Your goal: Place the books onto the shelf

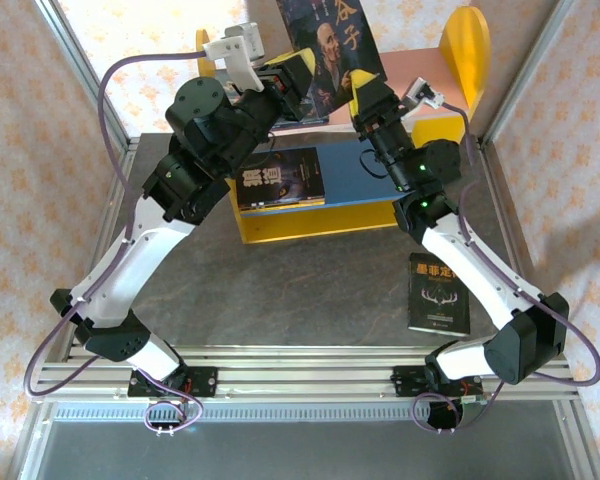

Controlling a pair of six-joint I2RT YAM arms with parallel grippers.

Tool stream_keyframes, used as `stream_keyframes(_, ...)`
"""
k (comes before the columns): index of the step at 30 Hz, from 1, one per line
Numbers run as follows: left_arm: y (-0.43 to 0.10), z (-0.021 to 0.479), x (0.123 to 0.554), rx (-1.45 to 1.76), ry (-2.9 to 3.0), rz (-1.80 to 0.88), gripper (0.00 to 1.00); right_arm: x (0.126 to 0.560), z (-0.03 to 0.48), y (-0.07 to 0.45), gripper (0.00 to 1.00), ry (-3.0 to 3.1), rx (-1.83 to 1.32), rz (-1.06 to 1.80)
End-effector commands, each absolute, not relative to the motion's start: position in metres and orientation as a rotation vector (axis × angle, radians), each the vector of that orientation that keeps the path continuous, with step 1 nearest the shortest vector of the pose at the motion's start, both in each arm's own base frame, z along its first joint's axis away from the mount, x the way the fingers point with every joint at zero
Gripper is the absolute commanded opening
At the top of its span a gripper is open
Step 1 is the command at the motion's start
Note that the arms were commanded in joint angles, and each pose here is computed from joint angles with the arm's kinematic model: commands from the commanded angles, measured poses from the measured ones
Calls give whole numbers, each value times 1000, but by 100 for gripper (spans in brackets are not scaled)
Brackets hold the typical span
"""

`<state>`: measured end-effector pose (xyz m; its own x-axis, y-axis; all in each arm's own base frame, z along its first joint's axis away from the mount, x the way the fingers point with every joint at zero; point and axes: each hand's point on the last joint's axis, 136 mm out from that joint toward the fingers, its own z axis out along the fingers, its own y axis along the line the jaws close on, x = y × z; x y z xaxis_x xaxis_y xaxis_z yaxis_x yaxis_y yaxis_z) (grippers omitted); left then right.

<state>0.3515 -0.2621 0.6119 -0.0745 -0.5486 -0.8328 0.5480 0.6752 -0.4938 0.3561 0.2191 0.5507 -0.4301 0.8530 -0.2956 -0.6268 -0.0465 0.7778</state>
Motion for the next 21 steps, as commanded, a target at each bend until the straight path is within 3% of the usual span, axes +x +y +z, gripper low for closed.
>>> stream_keyframes(1, -237, 658, 327, -48, 1209, -946, 0, 348, 568, 214, 22, 1041, 259, 1698)
stream_keyframes(7, -236, 649, 331, -48, 1244, -909, 3, 338, 581, 214, 9, 1033, 183, 1649)
stream_keyframes(13, -234, 628, 334, -19, 1316, -827, 51, 320, 594, 206, 4, 1040, 94, 1563)
stream_keyframes(15, -233, 618, 336, 4, 1369, -781, 57, 316, 594, 204, 3, 1071, 70, 1516)
stream_keyframes(21, -207, 586, 356, -23, 1554, -673, 61, 312, 587, 192, 2, 1176, 31, 1389)
